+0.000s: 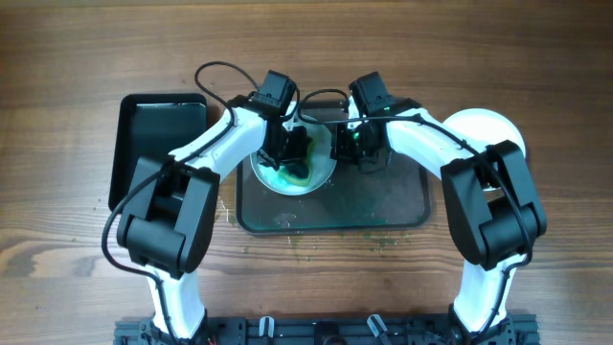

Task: Clean dirty plates on tray and stack at the side
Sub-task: 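Scrub the held plate with the sponge in the left gripper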

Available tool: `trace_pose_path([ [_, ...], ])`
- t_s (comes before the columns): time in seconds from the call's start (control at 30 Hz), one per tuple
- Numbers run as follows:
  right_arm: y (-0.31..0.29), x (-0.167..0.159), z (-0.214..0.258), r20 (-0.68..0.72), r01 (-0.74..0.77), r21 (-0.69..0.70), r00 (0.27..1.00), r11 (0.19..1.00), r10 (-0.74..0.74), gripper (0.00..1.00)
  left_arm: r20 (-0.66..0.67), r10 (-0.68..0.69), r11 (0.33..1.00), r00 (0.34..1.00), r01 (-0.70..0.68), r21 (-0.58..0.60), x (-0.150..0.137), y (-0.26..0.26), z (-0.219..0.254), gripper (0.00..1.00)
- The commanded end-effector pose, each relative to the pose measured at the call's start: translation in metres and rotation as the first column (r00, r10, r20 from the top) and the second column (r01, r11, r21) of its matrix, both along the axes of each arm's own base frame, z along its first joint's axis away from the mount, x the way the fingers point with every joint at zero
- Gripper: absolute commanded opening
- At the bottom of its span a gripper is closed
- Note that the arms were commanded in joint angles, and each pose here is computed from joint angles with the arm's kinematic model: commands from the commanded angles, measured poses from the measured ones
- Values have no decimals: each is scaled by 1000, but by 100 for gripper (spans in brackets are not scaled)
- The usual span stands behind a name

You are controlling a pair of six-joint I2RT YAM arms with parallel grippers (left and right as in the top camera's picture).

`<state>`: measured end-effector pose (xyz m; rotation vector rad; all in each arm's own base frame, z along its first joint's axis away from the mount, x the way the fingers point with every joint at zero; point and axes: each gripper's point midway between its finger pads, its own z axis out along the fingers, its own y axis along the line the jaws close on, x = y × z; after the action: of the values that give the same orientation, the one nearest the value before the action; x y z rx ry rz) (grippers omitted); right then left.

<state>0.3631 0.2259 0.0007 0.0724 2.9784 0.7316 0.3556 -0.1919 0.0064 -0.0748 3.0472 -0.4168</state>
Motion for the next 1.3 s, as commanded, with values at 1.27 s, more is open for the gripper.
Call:
trace_pose_path([
  [1.27, -4, -2, -14, -33, 15, -30, 999, 999, -16, 4, 49, 115, 956, 992, -124, 267, 9, 62, -25, 4],
])
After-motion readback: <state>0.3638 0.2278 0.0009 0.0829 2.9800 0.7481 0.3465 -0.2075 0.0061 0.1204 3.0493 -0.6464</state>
